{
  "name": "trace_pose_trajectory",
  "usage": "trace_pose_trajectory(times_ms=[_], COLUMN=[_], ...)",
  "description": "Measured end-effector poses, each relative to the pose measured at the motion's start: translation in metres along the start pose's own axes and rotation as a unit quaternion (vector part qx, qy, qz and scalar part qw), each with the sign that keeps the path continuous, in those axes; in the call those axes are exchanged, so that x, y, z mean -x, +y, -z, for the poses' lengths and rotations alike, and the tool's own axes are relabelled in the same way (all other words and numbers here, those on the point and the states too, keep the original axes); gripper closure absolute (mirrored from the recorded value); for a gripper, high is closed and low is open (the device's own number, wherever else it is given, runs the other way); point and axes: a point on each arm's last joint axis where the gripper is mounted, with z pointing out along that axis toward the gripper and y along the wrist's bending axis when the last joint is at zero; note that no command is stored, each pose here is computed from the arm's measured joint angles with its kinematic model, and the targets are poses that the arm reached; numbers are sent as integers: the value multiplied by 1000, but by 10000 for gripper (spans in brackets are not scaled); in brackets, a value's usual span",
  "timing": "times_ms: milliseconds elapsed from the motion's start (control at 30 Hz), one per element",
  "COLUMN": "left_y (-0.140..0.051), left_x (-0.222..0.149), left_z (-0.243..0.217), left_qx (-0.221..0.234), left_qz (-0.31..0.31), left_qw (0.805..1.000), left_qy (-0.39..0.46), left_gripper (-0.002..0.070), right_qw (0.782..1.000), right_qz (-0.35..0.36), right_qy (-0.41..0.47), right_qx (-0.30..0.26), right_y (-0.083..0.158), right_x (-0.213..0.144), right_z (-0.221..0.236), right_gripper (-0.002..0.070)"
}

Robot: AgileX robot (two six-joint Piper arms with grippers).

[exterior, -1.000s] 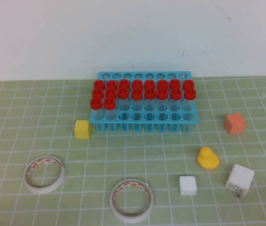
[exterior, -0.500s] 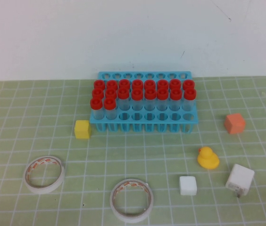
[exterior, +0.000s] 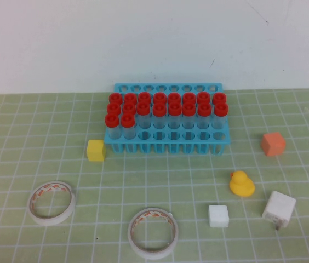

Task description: Place the test tubes

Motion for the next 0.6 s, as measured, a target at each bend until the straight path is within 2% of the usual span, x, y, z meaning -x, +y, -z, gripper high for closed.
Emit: trace_pose_trajectory(times_ms=[267,600], left_y=[0,0], left_x=[0,0], left_z=[0,0], left_qx=[0,0], left_qz=[0,0], left_qw=[1000,1000], left_qy=[0,0], left_gripper=[676,676], right_qw=[999,999], right_qz=[-34,-38], right_qy=[14,14], right_qx=[-10,-10], right_y=[-2,-2], right_x=[-1,-1], right_z=[1,1], right_gripper=[678,678])
